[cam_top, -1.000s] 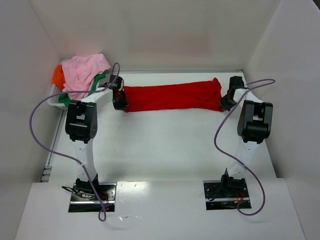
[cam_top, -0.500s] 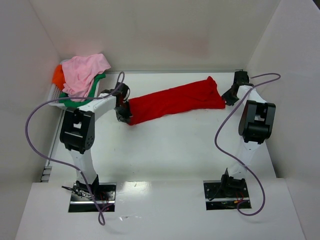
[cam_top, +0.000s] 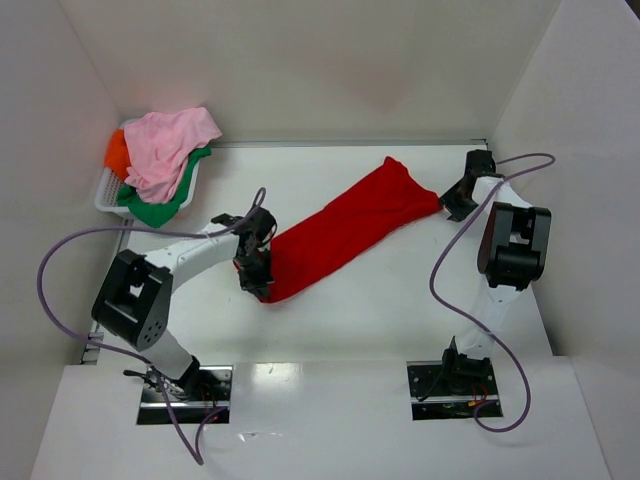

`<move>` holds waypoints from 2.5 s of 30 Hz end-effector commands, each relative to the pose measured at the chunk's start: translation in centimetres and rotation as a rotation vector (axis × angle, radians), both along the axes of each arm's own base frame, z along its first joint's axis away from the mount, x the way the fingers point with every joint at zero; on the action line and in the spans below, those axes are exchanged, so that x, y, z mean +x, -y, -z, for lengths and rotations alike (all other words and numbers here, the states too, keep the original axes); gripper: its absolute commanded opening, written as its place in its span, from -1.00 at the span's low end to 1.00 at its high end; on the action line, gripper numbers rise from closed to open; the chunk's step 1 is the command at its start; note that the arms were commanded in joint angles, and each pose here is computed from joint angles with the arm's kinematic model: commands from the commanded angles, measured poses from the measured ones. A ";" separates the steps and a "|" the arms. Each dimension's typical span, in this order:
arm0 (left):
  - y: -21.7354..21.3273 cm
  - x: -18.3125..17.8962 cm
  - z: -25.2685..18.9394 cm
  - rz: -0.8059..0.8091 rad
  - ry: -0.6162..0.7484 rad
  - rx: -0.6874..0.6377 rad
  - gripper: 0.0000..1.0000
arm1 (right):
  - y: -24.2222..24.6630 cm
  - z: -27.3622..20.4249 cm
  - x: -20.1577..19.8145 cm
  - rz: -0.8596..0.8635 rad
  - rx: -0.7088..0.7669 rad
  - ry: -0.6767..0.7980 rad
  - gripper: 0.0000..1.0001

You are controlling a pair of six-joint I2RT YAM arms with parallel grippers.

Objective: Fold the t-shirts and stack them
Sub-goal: Rotate the tshirt 90 degrees

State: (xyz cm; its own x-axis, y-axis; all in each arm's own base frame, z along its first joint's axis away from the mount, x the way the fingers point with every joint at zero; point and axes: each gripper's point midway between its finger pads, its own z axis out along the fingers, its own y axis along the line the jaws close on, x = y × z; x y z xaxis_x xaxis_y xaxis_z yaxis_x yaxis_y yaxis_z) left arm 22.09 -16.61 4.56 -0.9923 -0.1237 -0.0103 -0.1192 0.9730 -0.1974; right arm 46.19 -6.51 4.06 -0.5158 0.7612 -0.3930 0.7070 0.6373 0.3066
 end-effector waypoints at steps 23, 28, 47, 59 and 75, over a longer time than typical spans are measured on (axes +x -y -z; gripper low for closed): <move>8.8 -8.5 -7.9 0.415 0.068 -0.264 0.70 | -6.6 -2.2 2.4 -0.176 -0.045 0.113 0.04; 9.2 -6.0 -11.5 0.398 0.185 -0.233 0.83 | -6.0 -3.3 2.5 -0.156 -0.077 0.133 0.06; 5.6 -0.3 -4.7 0.175 0.211 0.079 0.91 | -5.4 1.8 6.5 -0.165 -0.095 0.043 -0.53; 7.2 3.5 1.2 0.235 0.178 0.039 0.86 | -12.6 2.0 12.9 -0.312 -0.048 0.098 -0.53; 12.3 0.0 0.7 0.431 0.040 -0.280 0.71 | -23.1 1.1 16.4 -0.503 0.024 0.190 -0.46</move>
State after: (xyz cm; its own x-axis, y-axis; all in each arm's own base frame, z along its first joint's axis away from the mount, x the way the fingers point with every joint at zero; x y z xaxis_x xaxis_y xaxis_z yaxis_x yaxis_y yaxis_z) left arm 23.29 -26.93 2.92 -0.9738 0.2151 -0.0732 0.2271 0.9094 -0.3485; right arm 63.46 13.59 3.01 -0.6971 0.4904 -0.5229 0.2998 0.8620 0.4088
